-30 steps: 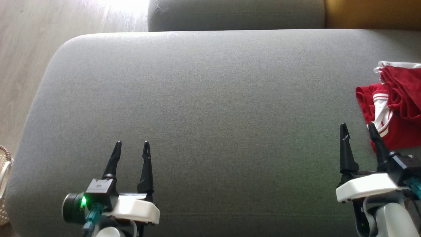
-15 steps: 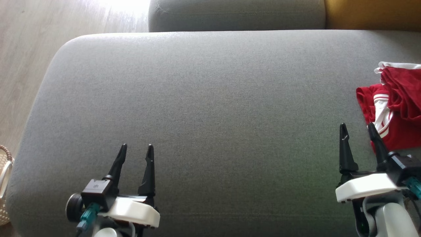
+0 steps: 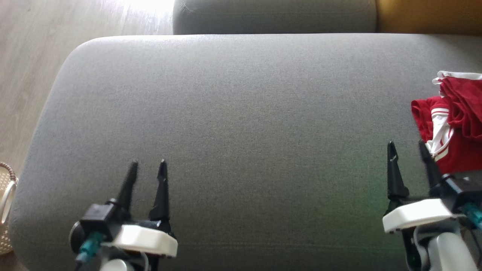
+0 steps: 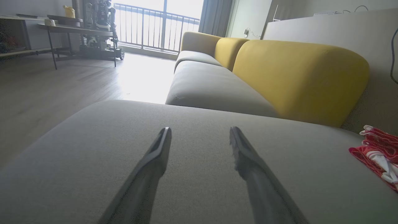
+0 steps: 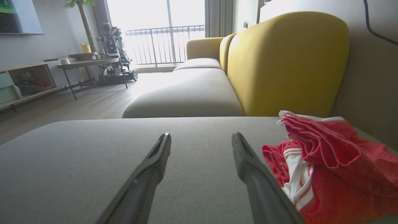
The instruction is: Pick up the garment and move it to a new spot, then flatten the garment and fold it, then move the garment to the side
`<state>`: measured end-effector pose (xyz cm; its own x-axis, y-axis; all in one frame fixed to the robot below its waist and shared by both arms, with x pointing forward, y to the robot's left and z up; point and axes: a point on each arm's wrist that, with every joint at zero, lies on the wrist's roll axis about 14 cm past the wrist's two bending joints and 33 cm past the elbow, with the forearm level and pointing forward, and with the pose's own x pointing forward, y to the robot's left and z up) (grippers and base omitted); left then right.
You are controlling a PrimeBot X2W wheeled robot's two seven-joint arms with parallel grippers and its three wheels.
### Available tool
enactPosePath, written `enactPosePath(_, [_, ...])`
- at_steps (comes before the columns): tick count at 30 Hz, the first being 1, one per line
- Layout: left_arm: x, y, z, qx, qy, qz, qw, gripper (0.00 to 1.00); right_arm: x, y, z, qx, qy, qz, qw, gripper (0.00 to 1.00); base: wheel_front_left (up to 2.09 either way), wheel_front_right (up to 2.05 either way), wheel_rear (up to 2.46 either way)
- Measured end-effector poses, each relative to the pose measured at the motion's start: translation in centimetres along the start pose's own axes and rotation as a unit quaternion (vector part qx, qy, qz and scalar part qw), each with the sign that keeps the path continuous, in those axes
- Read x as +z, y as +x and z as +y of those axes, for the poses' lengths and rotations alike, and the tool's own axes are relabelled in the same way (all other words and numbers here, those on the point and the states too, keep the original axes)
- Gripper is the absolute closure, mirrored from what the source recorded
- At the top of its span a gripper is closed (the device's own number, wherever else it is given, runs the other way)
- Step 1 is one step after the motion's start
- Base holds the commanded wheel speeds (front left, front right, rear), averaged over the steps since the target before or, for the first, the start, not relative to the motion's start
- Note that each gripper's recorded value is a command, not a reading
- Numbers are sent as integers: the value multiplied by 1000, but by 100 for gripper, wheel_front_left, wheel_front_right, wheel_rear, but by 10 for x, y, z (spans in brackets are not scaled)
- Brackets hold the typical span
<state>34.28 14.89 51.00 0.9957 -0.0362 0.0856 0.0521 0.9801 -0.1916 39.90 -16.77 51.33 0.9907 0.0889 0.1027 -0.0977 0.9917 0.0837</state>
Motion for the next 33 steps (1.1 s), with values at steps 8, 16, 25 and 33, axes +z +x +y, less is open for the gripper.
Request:
enactPosePath(8, [-41, -22, 7, 18, -16, 69, 997, 100, -40, -20, -5, -16, 21, 68, 997, 100, 0, 0, 0])
enactPosePath(16, [-42, -19, 8, 25, -62, 74, 995, 100, -40, -21, -10, -33, 67, 68, 995, 100, 0, 0, 0])
enactPosePath(25, [-47, -19, 12, 38, -111, 87, 989, 100, -41, -23, -15, -50, 118, 71, 989, 100, 0, 0, 0])
enactPosePath(33, [-47, -15, 18, 49, -153, 89, 983, 100, -41, -25, -19, -64, 164, 70, 982, 100, 0, 0, 0])
